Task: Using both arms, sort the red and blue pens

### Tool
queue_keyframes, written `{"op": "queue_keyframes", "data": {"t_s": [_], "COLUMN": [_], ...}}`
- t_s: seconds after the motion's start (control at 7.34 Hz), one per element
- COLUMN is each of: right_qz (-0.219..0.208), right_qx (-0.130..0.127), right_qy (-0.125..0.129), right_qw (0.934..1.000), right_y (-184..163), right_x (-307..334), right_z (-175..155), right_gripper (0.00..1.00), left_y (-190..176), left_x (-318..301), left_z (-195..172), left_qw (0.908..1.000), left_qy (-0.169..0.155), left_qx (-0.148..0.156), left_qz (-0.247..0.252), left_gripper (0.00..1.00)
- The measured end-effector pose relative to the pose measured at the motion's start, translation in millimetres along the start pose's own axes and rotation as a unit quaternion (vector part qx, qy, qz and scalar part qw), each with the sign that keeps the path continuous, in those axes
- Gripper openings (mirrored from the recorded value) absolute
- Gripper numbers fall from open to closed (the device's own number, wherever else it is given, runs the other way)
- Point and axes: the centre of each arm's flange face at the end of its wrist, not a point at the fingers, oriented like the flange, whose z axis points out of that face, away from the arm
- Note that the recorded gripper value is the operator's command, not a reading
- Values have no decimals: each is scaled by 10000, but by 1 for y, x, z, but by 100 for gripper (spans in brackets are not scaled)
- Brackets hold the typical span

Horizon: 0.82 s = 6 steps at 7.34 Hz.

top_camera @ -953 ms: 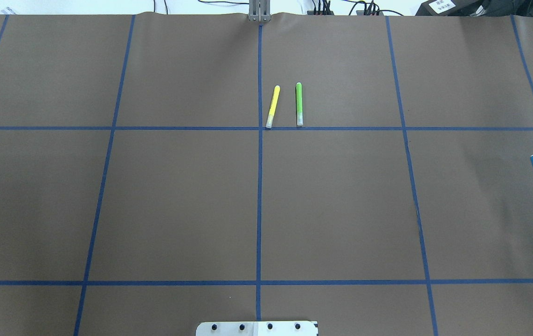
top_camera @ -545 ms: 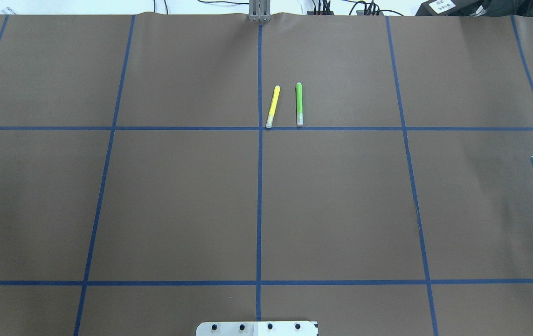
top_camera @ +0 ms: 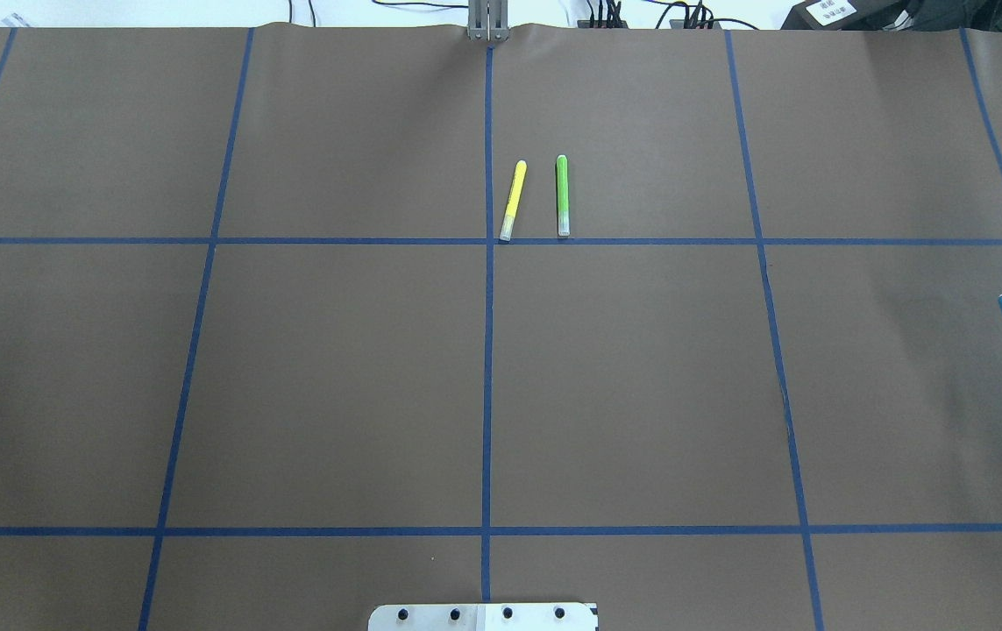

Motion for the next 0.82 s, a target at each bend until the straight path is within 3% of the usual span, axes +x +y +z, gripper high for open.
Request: {"op": "queue_keyframes", "data": {"t_s": [0.27, 0.54, 0.82], "right_qz": [-14, 9, -3], "right_qx": [5, 10, 33], "right_qy": [-11, 3, 14], "right_qw": [10000, 10000, 10000], "right_y": [1, 2, 7], "right_x": [-1, 2, 13], "right_z": [-1, -1, -1], "right_gripper": [0, 0, 0], "left_y": [-5, -16, -30], "left_x": [23, 61, 85], "left_z": [-21, -62, -89], "left_qw": [9995, 9960, 9830], "left_qy": [97, 50, -55], "left_qx": [258, 713, 1402], "left_qz": [158, 537, 1185], "left_gripper": [100, 100, 100]}}
